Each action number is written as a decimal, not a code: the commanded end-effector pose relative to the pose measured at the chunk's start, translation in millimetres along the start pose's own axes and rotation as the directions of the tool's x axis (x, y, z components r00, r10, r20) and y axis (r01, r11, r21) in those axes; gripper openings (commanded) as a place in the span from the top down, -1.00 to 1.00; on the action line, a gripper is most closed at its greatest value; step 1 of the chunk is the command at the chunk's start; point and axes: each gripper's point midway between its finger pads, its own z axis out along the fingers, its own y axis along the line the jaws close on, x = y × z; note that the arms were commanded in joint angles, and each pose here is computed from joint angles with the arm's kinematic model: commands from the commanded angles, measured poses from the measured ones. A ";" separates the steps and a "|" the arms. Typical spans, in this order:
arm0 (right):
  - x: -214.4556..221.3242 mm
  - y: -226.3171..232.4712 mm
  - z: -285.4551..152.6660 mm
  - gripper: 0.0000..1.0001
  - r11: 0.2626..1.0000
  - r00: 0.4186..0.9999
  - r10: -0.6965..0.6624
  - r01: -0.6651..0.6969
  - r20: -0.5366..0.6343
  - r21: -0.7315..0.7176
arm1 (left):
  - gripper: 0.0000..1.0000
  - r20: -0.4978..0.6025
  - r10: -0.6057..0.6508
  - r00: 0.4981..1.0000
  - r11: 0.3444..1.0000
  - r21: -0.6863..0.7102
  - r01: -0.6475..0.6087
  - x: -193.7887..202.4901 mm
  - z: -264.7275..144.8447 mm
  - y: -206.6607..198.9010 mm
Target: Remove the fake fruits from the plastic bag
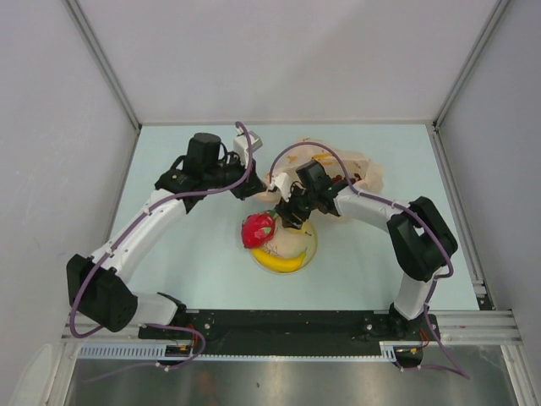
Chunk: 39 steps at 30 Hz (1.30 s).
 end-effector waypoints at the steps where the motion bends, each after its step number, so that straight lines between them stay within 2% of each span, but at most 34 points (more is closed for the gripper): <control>1: -10.6 -2.2 1.7 0.54 0.990 0.990 -0.142 0.142 0.004 -0.008 | 0.99 0.056 0.041 0.998 0.999 0.006 -0.041 -12.8 -8.6 -5.5; 4: -8.8 2.4 -0.2 0.38 0.988 0.988 -0.153 0.153 -0.004 -0.026 | 1.00 0.060 0.030 0.998 0.999 0.009 -0.031 -12.6 -7.5 -4.6; 8: -17.0 11.8 -8.4 -0.52 0.982 0.983 -0.181 0.182 0.011 -0.042 | 0.99 0.059 0.017 0.998 1.000 0.016 -0.018 -12.5 -4.9 -4.1; 10: -24.1 19.3 -19.8 -0.63 0.980 0.981 -0.191 0.191 0.019 -0.051 | 0.99 0.065 0.018 0.998 1.000 0.017 -0.019 -16.0 -5.1 -4.4; 12: -46.6 27.8 -48.3 -0.76 0.981 0.980 -0.184 0.188 0.070 -0.052 | 1.00 0.068 0.015 0.998 1.000 0.017 -0.016 -17.8 -4.6 -4.2; 14: -70.7 34.0 -80.1 -0.82 0.987 0.981 -0.153 0.158 0.124 -0.034 | 0.99 0.072 0.016 0.997 1.000 0.021 -0.018 -19.8 -4.2 -4.7; 17: -94.5 54.5 -128.4 -0.80 0.992 0.983 -0.088 0.102 0.162 -0.078 | 1.00 0.073 0.009 0.997 0.999 0.046 -0.013 -20.3 -1.9 -7.6; 20: -107.4 55.0 -154.2 -0.77 0.996 0.977 -0.051 0.064 0.206 -0.058 | 1.00 0.066 -0.010 0.998 0.999 0.053 0.006 -18.3 1.2 -5.7; 22: -99.7 39.4 -157.6 -0.69 1.000 0.982 -0.018 0.019 0.189 0.000 | 1.00 0.056 -0.019 0.998 0.998 0.059 0.016 -14.8 4.5 -3.5; 23: -94.0 23.0 -154.8 -0.52 0.997 0.986 -0.008 -0.004 0.164 0.072 | 0.99 0.055 -0.023 0.998 0.998 0.058 0.019 -14.0 4.9 -2.2; 24: -78.0 6.2 -145.6 -0.39 0.993 0.992 0.032 -0.046 0.120 0.110 | 1.00 0.050 -0.049 0.998 0.997 0.061 0.045 -11.8 6.1 -2.2; 25: -67.4 -6.3 -141.4 -0.10 0.988 0.995 0.043 -0.057 0.095 0.146 | 1.00 0.049 -0.052 0.997 0.997 0.061 0.049 -11.4 6.3 -1.7; 27: -39.1 -40.9 -137.0 0.08 0.962 0.998 0.053 -0.062 0.038 0.267 | 0.99 0.043 -0.059 0.997 0.997 0.061 0.056 -8.6 6.9 -1.6; 28: -4.9 -58.0 -136.1 0.13 0.939 0.994 0.109 -0.098 -0.016 0.330 | 1.00 0.045 -0.059 0.997 0.996 0.064 0.056 -9.0 6.3 -2.6; 29: 14.3 -69.1 -139.7 0.14 0.917 0.989 0.137 -0.107 -0.051 0.383 | 0.99 0.045 -0.064 0.997 0.996 0.069 0.060 -8.2 5.9 -3.9; 32: 73.5 -49.3 -146.4 0.14 0.928 0.966 0.185 -0.110 -0.183 0.356 | 0.99 0.046 -0.064 0.997 0.995 0.078 0.061 -5.6 5.2 -6.6; 37: 120.2 -5.4 -164.8 0.18 0.959 0.940 0.122 -0.029 -0.319 0.284 | 1.00 0.043 -0.083 0.996 0.991 0.108 0.078 0.2 4.4 -13.5; 39: 136.7 8.7 -170.6 0.24 0.968 0.921 0.138 -0.048 -0.365 0.245 | 0.99 0.036 -0.099 0.994 0.988 0.122 0.094 3.3 5.9 -15.4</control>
